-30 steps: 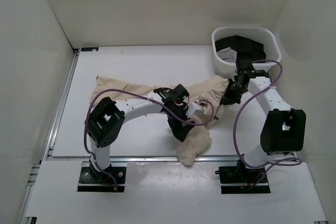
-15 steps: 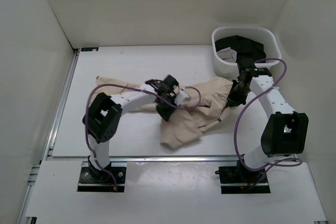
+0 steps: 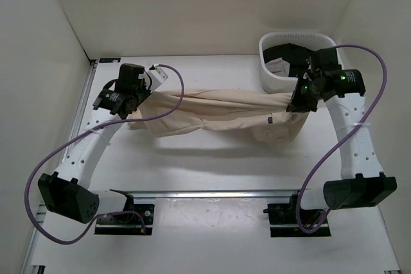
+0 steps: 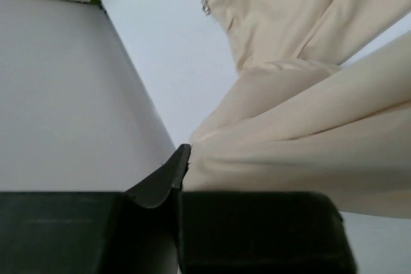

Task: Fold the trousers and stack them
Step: Flatten the trousers out

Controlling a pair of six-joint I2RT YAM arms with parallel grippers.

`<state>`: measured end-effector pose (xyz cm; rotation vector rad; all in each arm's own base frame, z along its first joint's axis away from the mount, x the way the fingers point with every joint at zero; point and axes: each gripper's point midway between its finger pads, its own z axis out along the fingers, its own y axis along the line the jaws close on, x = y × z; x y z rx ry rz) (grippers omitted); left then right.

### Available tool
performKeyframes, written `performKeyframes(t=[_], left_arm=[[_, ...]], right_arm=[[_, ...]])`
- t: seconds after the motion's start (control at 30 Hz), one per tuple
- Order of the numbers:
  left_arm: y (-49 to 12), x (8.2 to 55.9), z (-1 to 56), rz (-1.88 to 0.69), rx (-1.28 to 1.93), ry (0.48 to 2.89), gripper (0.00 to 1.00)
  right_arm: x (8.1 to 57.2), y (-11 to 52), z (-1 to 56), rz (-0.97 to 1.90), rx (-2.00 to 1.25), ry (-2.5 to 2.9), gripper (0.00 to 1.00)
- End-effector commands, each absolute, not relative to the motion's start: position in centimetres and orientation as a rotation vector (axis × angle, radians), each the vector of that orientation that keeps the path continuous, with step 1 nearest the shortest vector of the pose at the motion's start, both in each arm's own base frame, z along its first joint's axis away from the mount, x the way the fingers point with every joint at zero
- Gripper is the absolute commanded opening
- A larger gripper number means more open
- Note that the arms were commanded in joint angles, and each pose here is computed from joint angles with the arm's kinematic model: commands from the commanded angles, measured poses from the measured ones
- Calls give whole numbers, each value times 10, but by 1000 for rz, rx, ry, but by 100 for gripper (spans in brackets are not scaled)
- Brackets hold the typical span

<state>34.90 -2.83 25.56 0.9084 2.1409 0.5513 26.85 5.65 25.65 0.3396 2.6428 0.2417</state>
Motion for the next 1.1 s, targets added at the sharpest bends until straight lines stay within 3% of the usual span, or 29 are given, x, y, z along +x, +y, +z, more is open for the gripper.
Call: performKeyframes(t=[0.0, 0.17, 0.3, 0.33, 0.4, 0.43, 0.47, 0.5, 0.57, 0.63, 0.67, 0.7, 0.73, 0.83, 0.93, 0.97, 1.07], left_arm=[[58, 322, 279, 1000, 821, 2230, 14], [65, 310, 294, 1025, 868, 2233, 14], [68, 307, 234, 959, 1008, 2329, 14], [68, 316, 216, 938, 1033, 2349, 14], [73, 342, 201, 941, 973, 2339, 19], [75, 362, 181, 936, 981, 2391, 23], [78, 376, 175, 917, 945, 2418, 27], [82, 393, 175, 901, 835, 2440, 32], [102, 440, 194, 949, 675, 2444, 40], [115, 464, 233, 994, 555, 2372, 53], [115, 465, 240, 994, 547, 2360, 79], [118, 464, 247, 980, 565, 2347, 100], [122, 459, 248, 974, 575, 2349, 100], [111, 431, 255, 904, 691, 2313, 100], [108, 376, 225, 896, 880, 2359, 100], [110, 350, 189, 895, 963, 2433, 100], [116, 303, 161, 891, 1018, 2493, 98]], right_arm=[[233, 18, 281, 21, 316, 2681, 0], [231, 59, 294, 338, 218, 2672, 0], [267, 110, 256, 647, 136, 2766, 3], [288, 121, 253, 685, 81, 2733, 14], [326, 133, 223, 650, 70, 2814, 22], [356, 134, 246, 628, 51, 2731, 29], [385, 134, 214, 547, 72, 2806, 51], [402, 134, 214, 517, 111, 2802, 62], [429, 137, 219, 505, 124, 2787, 71], [420, 146, 219, 546, 129, 2817, 77], [421, 146, 242, 531, 97, 2707, 83], [399, 137, 201, 475, 144, 2822, 85], [383, 135, 224, 475, 135, 2729, 87], [354, 113, 195, 411, 229, 2741, 88], [323, 92, 200, 326, 317, 2710, 87], [305, 90, 179, 307, 343, 2774, 85], [277, 92, 156, 347, 364, 2827, 84]])
